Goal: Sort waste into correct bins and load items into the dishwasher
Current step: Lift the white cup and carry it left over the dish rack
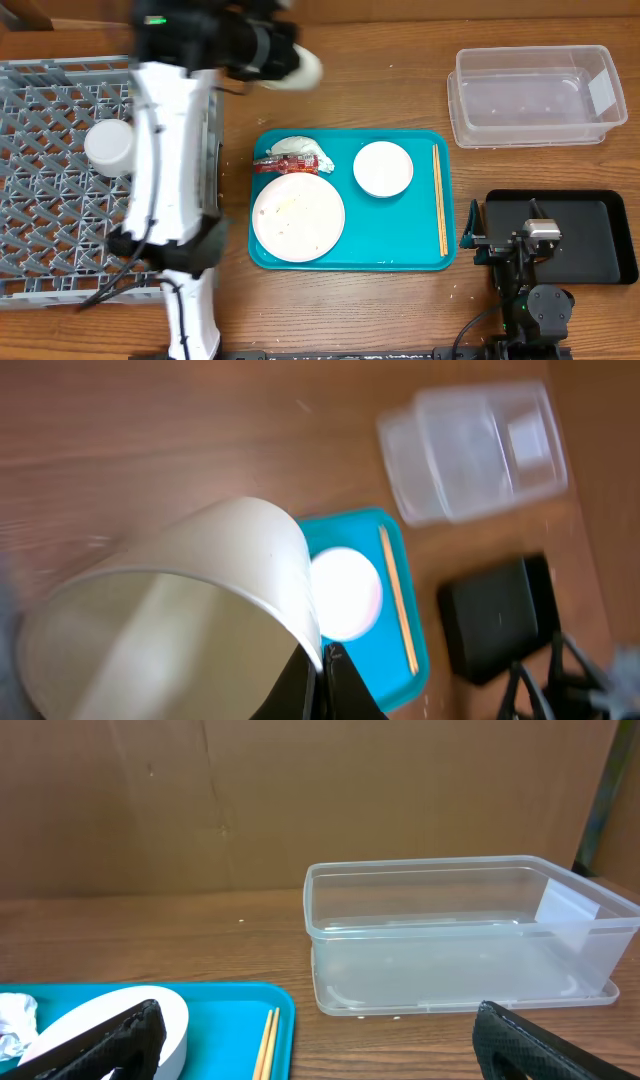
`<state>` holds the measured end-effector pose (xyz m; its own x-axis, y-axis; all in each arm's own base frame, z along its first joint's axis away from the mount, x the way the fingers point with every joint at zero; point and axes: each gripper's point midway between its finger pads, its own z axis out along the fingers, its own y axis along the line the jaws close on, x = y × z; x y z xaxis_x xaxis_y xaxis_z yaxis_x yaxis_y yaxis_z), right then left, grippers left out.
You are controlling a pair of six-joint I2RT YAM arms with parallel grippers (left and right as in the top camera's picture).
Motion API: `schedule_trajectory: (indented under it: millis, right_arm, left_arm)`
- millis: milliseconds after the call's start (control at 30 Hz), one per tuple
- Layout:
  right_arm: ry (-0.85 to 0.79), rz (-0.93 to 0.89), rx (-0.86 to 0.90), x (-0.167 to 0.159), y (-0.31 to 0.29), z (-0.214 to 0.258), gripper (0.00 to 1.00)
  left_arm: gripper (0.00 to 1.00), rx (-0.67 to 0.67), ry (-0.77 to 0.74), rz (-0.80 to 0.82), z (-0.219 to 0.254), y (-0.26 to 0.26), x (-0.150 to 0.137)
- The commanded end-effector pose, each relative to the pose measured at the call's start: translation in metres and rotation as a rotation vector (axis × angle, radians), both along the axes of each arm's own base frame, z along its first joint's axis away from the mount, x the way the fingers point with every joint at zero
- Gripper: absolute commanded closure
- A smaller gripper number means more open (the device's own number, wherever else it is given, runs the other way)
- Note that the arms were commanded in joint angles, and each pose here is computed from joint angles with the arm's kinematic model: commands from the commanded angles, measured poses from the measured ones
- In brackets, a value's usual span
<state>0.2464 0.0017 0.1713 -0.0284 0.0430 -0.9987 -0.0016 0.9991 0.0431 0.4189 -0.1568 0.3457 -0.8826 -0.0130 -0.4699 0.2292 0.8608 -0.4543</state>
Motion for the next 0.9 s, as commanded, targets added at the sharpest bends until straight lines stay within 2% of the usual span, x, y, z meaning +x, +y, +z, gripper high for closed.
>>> schedule_trajectory:
  millis: [0,233,400,533,700,867]
  right_arm:
    - [-0.007,-0.001,-0.004,0.0,0.0,-0.001,0.01]
    - [-0.007,-0.001,-0.004,0.0,0.0,-0.001,0.0]
    - [-0.007,-0.001,-0.004,0.0,0.0,-0.001,0.0]
    - [-0.007,-0.001,-0.004,0.0,0.0,-0.001,0.0]
    - [-0.007,-0.001,-0.004,0.0,0.0,-0.001,0.0]
    - [-0.007,-0.001,-0.004,0.0,0.0,-0.001,0.01]
  left_arm:
    - [0.96,-0.066,-0.051,0.101,0.031,0.046,-0.003]
    - [0.96,-0.214,-0.043,0.218,0.045,0.119,-0.001]
    - [0.96,-0.242,0.062,0.34,0.016,0.168,0.001]
    - [0.96,-0.353,0.149,0.358,-0.006,0.189,-0.002]
    - [0.96,-0.412,0.243,0.499,-0.037,0.243,-0.012]
    - [0.96,-0.542,0.237,0.574,-0.042,0.285,-0.029]
